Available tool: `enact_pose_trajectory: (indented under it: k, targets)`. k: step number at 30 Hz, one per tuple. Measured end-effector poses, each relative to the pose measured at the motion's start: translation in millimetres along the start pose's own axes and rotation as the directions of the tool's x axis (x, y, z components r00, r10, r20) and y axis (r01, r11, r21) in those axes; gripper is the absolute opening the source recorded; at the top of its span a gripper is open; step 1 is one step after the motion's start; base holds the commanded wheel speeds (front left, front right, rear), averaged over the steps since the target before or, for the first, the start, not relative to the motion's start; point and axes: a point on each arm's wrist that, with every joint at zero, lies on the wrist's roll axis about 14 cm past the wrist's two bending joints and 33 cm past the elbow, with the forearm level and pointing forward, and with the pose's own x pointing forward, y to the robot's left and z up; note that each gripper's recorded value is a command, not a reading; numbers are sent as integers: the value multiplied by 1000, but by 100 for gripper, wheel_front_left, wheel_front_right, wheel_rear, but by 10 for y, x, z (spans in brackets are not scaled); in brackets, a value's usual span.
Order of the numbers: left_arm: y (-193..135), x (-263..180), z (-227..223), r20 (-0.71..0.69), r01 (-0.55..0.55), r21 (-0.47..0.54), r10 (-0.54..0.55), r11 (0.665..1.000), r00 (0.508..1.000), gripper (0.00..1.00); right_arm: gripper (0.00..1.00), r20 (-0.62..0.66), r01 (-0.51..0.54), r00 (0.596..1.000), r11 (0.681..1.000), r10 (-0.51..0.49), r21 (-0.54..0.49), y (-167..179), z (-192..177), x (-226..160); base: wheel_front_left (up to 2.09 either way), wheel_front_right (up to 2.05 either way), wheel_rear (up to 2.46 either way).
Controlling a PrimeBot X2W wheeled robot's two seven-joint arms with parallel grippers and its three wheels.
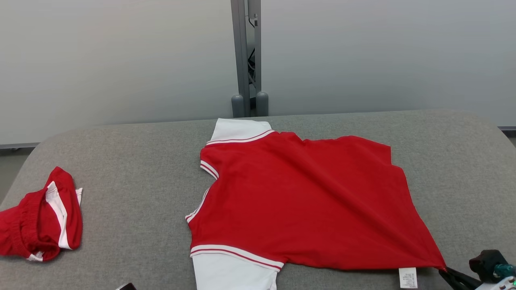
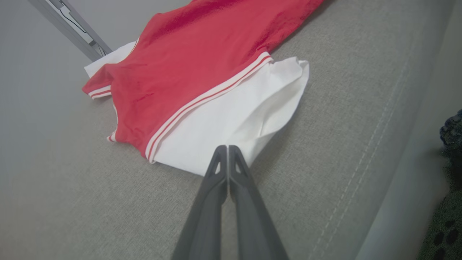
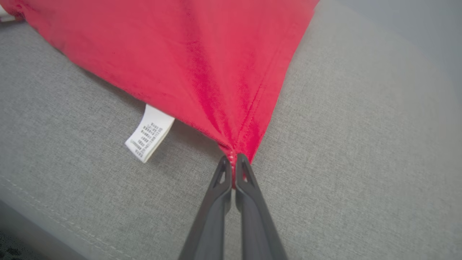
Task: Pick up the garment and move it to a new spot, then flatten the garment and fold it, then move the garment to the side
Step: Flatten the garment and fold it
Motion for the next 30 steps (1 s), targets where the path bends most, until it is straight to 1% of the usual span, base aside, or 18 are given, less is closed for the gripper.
enact_pose_trajectory:
  k: [4, 10, 17, 25, 28, 30]
  targets:
    - [-14, -14, -9, -2, 5, -6, -5, 1000, 1000, 0, 0, -9, -43, 999, 999, 43, -15, 106, -11, -22, 0, 0, 0]
    - [-350, -81, -31, -4, 133, -19, -133, 991, 991, 0, 0, -19, -70, 997, 997, 70, -25, 154, -25, -65, 0, 0, 0]
    - [-514, -195, -90, -24, 224, -19, -224, 975, 974, 0, 0, -24, -76, 997, 997, 75, -19, 144, -33, -100, 0, 0, 0]
    - [-522, -193, -21, -5, 241, -14, -241, 970, 970, 0, 0, -9, -83, 997, 996, 82, -39, 110, 53, -100, 0, 0, 0]
    - [-415, -161, 34, 10, 216, 0, -216, 976, 976, 0, 0, 8, -78, 997, 995, 79, -55, 73, 131, -85, 0, 0, 0]
    - [-265, -126, 111, 32, 175, 15, -175, 984, 984, 0, 0, 11, -73, 997, 995, 74, -68, 41, 151, -82, 0, 0, 0]
